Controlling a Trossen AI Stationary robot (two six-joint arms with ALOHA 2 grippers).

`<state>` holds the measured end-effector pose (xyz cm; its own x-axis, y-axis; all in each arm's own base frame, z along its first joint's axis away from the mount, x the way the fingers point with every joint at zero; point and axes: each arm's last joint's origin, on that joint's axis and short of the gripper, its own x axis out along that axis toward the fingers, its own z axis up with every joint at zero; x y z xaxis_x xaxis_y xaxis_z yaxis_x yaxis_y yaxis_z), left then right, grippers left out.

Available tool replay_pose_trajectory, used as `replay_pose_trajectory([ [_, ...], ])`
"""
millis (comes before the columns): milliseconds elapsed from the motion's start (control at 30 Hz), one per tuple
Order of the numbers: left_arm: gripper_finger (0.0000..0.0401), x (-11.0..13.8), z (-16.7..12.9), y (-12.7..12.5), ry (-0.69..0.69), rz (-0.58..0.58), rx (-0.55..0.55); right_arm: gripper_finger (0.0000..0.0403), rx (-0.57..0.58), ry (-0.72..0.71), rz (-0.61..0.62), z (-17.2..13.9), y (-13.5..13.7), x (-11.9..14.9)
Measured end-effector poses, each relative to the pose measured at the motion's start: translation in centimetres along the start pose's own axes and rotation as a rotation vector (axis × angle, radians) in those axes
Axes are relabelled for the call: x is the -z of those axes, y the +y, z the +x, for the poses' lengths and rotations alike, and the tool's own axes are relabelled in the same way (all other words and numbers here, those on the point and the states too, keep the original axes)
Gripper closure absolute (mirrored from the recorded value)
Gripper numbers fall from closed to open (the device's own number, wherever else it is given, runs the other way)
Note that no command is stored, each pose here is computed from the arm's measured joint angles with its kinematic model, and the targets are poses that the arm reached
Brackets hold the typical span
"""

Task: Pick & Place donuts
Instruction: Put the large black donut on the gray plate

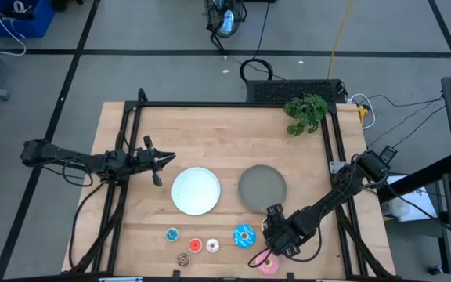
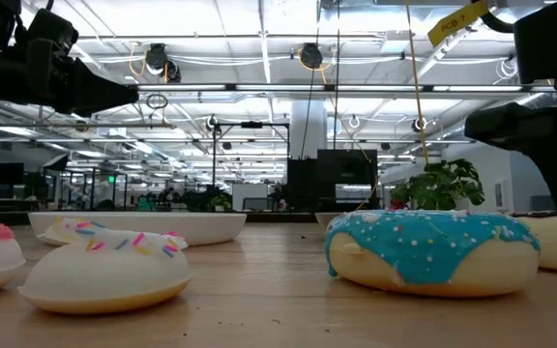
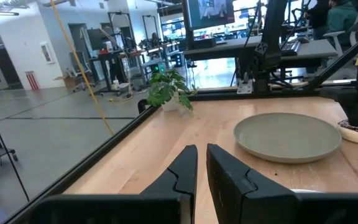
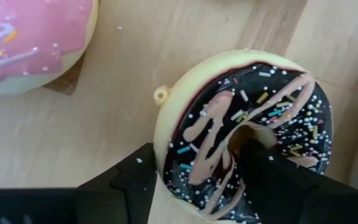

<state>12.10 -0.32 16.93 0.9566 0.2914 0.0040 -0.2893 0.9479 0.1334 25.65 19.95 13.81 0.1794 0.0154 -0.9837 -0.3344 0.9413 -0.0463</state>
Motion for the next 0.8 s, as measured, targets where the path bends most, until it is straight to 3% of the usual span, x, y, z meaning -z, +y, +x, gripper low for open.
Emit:
replay_pose_trajectory([
  [133, 0.0359, 0.0, 0.0, 0.0, 0.000, 0.000, 0.000, 0.0235, 0.007, 0.000, 0.000, 0.0, 0.0, 0.0],
  [467, 0.0359, 0.0, 0.0, 0.0, 0.000, 0.008, -0.001, 0.0383, 0.023, -0.028, -0.013, -0.9, -0.2, 0.1],
  [633, 0.0359, 0.0, 0.0, 0.0, -0.001, 0.019, 0.000, 0.0382, 0.005, -0.084, -0.012, -3.7, -0.5, 0.0],
  [800, 0.0359, 0.0, 0.0, 0.0, -0.002, 0.020, -0.001, 0.0372, 0.019, -0.236, 0.005, -7.9, -0.9, -0.8],
])
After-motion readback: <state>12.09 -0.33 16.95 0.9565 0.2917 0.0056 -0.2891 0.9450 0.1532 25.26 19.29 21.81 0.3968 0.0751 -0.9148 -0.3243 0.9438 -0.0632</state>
